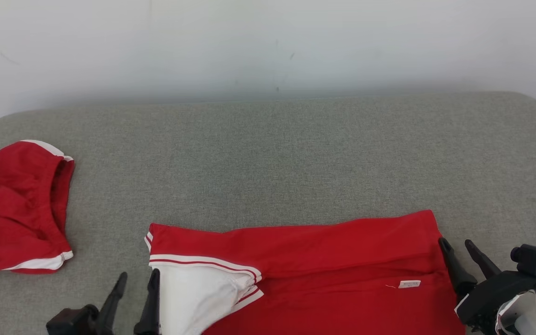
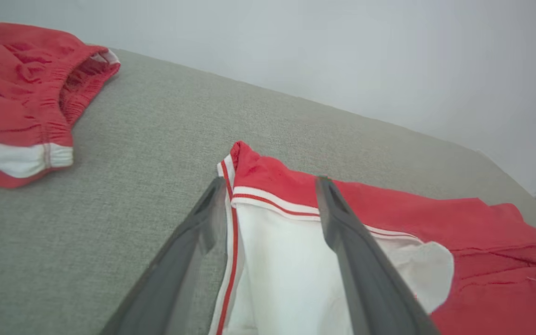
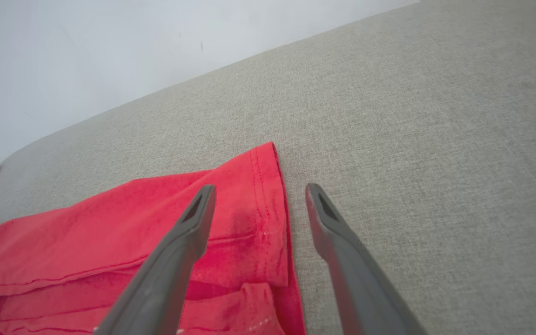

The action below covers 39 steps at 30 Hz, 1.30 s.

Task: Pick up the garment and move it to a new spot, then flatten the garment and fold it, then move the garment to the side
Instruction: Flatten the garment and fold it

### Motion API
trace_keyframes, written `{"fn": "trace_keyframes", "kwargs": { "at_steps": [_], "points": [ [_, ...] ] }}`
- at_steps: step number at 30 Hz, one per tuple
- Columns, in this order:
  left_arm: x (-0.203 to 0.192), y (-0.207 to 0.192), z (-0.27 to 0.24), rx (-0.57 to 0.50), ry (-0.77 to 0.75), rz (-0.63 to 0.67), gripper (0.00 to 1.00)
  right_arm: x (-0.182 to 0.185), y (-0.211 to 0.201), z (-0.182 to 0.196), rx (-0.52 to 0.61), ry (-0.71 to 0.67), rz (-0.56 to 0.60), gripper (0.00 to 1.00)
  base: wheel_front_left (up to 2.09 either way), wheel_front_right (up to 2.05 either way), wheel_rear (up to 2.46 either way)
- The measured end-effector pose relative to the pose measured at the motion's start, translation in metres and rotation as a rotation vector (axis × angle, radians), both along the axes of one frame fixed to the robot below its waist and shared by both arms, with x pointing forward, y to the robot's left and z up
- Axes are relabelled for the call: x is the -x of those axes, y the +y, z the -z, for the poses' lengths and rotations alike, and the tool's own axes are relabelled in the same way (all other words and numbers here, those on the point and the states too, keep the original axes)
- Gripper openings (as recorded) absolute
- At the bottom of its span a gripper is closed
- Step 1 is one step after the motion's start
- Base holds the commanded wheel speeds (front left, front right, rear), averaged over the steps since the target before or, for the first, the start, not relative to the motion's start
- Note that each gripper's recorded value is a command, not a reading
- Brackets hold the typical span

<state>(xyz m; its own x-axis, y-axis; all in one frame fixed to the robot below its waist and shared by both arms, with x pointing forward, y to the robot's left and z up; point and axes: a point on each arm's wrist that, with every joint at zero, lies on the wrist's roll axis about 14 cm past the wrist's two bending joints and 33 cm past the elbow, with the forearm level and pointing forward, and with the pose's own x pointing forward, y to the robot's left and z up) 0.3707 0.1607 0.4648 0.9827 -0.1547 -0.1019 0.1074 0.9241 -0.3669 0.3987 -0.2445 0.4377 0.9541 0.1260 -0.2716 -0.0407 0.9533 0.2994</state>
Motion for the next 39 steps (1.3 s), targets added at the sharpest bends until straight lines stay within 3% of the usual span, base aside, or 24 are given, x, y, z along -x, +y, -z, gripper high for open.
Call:
{"fn": "trace_keyframes", "kwargs": {
  "at_steps": [8, 19, 20, 21, 22, 23, 24, 33, 39],
  "points": [
    [-0.008, 0.034, -0.034, -0.208, -0.136, -0.133, 1.00, 0.004, -0.007, 0.015, 0.030, 0.084, 0.013, 1.00, 0.00, 0.00, 0.00],
    [0.012, 0.061, -0.037, -0.222, -0.143, -0.265, 1.00, 0.010, 0.005, 0.046, 0.018, 0.194, 0.027, 1.00, 0.00, 0.00, 0.00],
    [0.014, 0.061, -0.036, -0.221, -0.141, -0.268, 1.00, 0.009, 0.006, 0.047, 0.019, 0.199, 0.024, 0.96, 0.00, 0.00, 0.00],
    [0.015, 0.061, -0.036, -0.221, -0.141, -0.268, 1.00, 0.009, 0.008, 0.047, 0.017, 0.200, 0.023, 0.56, 0.00, 0.00, 0.00],
    [0.016, 0.062, -0.035, -0.224, -0.138, -0.270, 1.00, 0.008, 0.008, 0.047, 0.017, 0.201, 0.023, 0.40, 0.00, 0.00, 0.00],
    [0.017, 0.062, -0.033, -0.230, -0.135, -0.271, 1.00, 0.008, 0.009, 0.048, 0.017, 0.203, 0.022, 0.13, 0.00, 0.00, 0.00],
    [0.017, 0.061, -0.032, -0.239, -0.133, -0.263, 1.00, 0.008, 0.008, 0.049, 0.017, 0.205, 0.024, 0.00, 0.00, 0.00, 0.00],
    [0.016, 0.062, -0.031, -0.258, -0.136, -0.268, 1.00, 0.005, 0.006, 0.045, 0.018, 0.191, 0.039, 0.00, 0.00, 0.00, 0.00],
    [0.016, 0.060, -0.033, -0.271, -0.148, -0.259, 1.00, 0.004, -0.045, 0.025, 0.102, 0.141, 0.114, 0.00, 0.00, 0.00, 0.00]
  ]
}}
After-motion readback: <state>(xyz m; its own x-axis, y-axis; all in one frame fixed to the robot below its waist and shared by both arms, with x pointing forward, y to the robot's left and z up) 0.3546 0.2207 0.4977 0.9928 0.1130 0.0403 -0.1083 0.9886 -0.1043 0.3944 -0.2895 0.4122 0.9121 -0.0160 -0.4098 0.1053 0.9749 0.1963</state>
